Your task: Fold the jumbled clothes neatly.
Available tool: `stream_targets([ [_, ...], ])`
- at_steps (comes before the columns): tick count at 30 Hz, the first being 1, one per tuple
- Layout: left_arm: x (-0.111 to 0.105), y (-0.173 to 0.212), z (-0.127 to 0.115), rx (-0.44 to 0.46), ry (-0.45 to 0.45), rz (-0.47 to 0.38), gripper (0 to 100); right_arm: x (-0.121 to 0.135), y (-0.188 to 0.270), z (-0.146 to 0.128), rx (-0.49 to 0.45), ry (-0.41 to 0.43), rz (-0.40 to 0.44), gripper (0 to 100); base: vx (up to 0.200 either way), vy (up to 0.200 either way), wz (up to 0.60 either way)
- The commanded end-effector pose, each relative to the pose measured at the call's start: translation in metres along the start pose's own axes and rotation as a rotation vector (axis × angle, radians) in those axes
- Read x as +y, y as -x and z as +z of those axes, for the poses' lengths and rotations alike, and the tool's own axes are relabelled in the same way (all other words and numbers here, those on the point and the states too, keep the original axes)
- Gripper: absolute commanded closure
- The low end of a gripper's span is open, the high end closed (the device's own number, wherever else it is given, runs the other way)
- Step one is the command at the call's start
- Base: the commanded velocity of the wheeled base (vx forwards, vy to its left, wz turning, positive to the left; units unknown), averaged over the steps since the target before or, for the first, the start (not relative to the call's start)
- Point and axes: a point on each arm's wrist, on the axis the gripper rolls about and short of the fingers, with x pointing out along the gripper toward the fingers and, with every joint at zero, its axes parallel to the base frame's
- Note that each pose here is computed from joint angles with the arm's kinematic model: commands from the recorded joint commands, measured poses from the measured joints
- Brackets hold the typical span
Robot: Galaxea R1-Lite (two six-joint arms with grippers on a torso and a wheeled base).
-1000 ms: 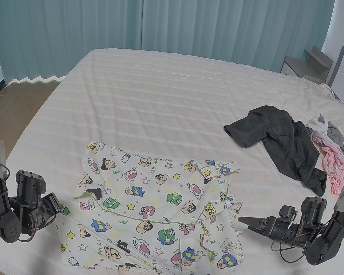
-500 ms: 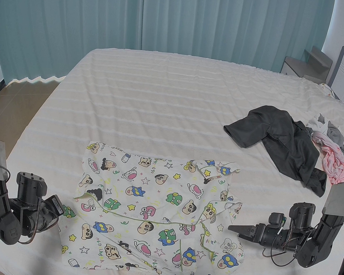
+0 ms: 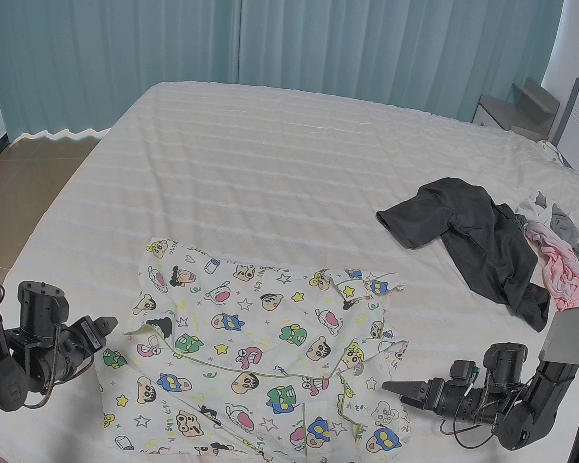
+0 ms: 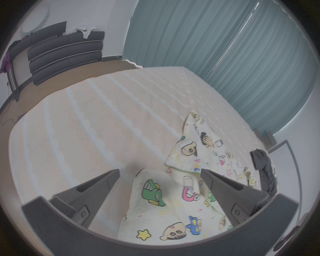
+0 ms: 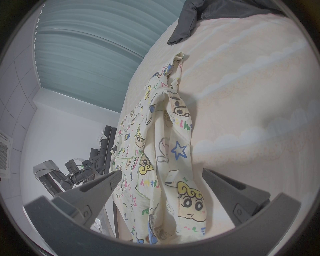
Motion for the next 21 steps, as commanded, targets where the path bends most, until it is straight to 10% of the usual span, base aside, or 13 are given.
stream_targets([
  [1,-0.009,0.042,0.019,-0.084,0.084,-0.136,0,0.002,-0.009,0.004,0.029,-0.015,-0.021,0,0.000,0.000,0.00],
  [12,-0.009,0.067,0.019,-0.070,0.198,-0.223,0,0.006,-0.020,0.017,0.017,-0.025,-0.075,0,0.000,0.000,0.00],
  [13,-0.010,0.068,0.019,-0.070,0.207,-0.226,0,0.007,-0.020,0.018,0.017,-0.031,-0.074,100,0.000,0.000,0.00],
  [21,-0.012,0.076,0.009,-0.032,0.217,-0.246,0,0.020,-0.018,0.022,-0.003,-0.045,-0.088,100,0.000,0.000,0.00],
])
